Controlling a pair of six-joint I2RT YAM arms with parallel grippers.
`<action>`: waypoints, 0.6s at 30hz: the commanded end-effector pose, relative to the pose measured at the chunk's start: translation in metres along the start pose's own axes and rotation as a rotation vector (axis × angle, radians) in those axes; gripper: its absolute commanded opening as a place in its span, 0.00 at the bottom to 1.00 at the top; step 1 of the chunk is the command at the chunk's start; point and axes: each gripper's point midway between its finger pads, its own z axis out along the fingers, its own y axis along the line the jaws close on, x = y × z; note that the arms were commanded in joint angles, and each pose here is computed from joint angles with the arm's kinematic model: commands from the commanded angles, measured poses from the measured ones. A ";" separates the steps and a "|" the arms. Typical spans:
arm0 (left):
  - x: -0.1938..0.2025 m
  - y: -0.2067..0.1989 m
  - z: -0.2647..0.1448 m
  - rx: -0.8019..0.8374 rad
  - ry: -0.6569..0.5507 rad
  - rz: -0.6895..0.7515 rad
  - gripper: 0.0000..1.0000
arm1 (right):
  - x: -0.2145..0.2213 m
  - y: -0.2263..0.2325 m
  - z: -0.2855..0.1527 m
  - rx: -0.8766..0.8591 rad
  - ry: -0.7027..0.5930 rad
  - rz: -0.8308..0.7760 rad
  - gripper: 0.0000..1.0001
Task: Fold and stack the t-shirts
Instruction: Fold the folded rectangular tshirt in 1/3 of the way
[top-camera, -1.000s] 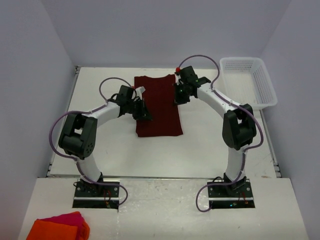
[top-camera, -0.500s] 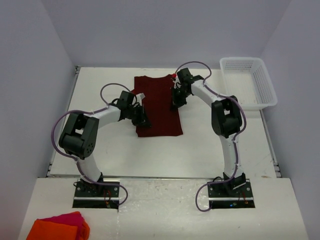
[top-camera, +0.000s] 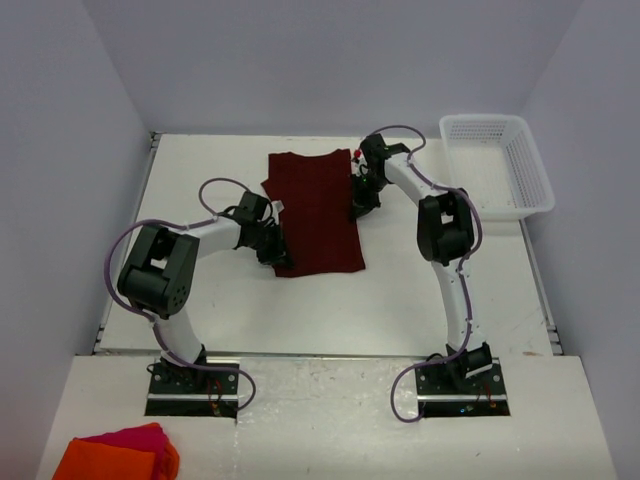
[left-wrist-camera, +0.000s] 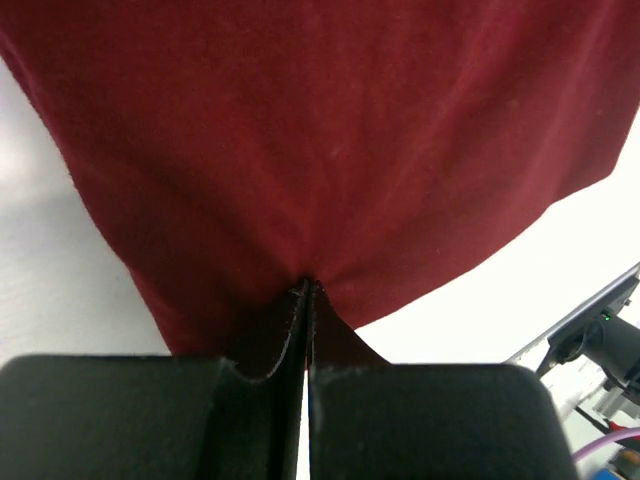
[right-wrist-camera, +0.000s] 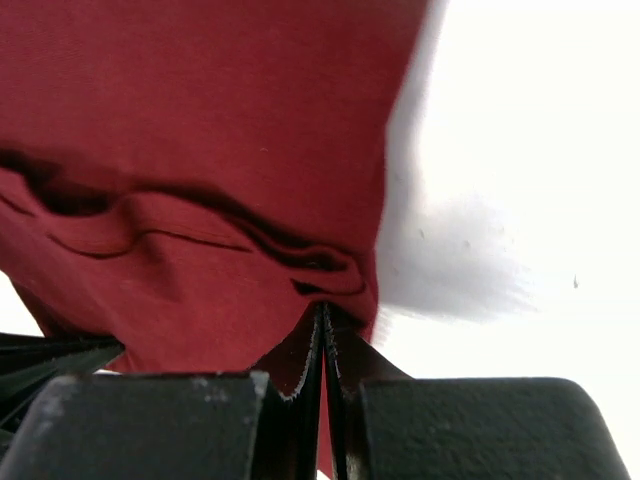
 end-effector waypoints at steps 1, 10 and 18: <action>0.017 0.020 -0.002 -0.090 0.041 -0.020 0.00 | 0.003 -0.003 -0.011 0.004 0.027 0.014 0.01; 0.037 0.038 -0.002 -0.145 0.069 -0.034 0.00 | 0.012 -0.014 -0.008 0.005 0.068 0.047 0.02; 0.059 0.040 -0.008 -0.127 0.074 -0.055 0.00 | 0.014 -0.023 -0.016 0.022 0.035 0.056 0.03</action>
